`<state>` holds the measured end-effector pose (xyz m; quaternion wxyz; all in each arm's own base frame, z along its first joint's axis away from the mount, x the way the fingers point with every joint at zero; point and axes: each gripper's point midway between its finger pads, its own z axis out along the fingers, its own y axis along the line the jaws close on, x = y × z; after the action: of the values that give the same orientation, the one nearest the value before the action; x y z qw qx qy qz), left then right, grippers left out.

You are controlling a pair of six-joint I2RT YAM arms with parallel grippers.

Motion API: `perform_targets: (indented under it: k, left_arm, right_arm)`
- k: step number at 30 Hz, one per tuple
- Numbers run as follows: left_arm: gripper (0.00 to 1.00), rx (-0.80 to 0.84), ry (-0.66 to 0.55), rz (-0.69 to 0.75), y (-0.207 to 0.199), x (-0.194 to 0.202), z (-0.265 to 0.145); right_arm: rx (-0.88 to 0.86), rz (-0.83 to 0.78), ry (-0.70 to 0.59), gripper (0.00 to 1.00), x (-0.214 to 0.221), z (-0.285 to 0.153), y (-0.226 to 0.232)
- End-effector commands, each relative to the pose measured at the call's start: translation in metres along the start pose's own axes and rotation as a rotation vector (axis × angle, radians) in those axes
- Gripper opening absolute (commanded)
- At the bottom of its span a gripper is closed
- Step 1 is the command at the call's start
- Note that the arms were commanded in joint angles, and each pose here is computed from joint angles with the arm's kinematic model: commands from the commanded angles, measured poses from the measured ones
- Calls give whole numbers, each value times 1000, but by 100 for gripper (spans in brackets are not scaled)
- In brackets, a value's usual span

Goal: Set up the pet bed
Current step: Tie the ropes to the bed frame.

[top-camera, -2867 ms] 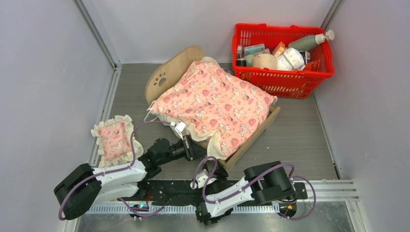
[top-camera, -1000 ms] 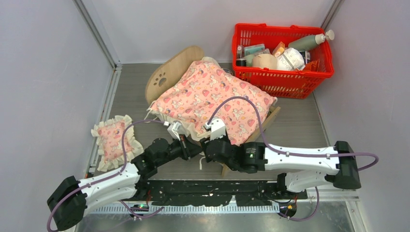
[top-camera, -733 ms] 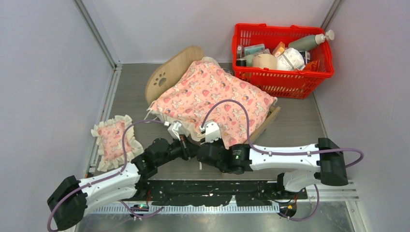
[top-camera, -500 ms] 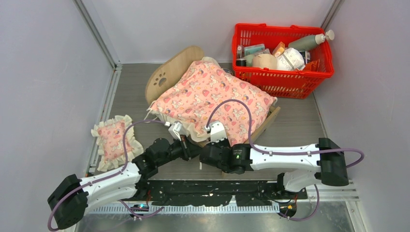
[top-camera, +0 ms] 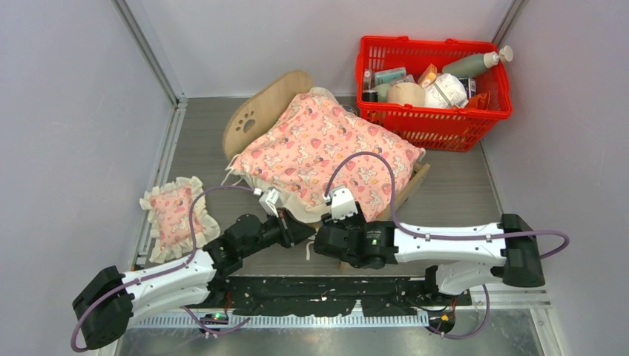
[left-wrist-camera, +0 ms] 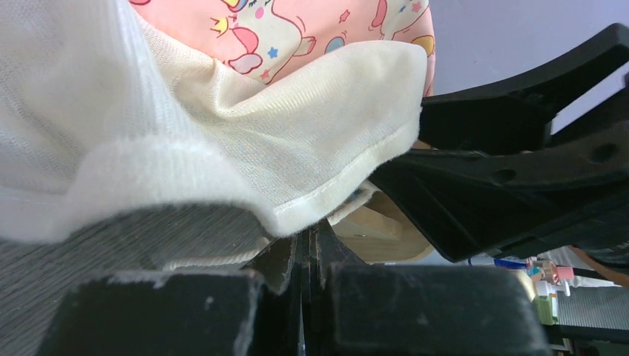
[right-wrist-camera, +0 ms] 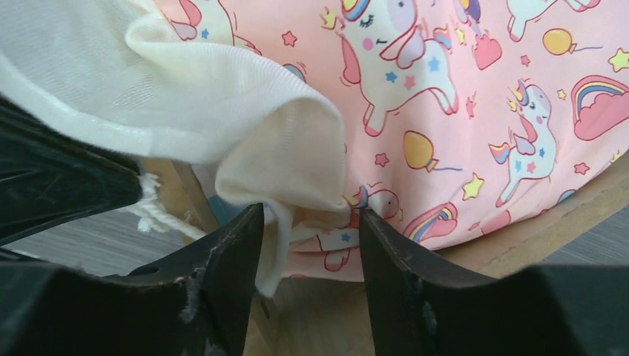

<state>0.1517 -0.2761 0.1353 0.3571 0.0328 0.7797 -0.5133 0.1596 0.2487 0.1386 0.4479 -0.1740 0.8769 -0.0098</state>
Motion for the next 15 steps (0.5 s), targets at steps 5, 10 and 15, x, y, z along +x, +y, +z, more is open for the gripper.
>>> perform_targets:
  k: [5, 10, 15]
  left_arm:
    - [0, 65, -32, -80, -15, -6, 0]
    - [0, 74, -30, -85, -17, -5, -1]
    - [0, 71, -32, -93, -17, -6, -2]
  right_arm:
    - [-299, 77, -158, 61, -42, -38, 33]
    - [-465, -81, -289, 54, -37, -37, 52]
    - [-596, -182, -350, 52, -30, -42, 70]
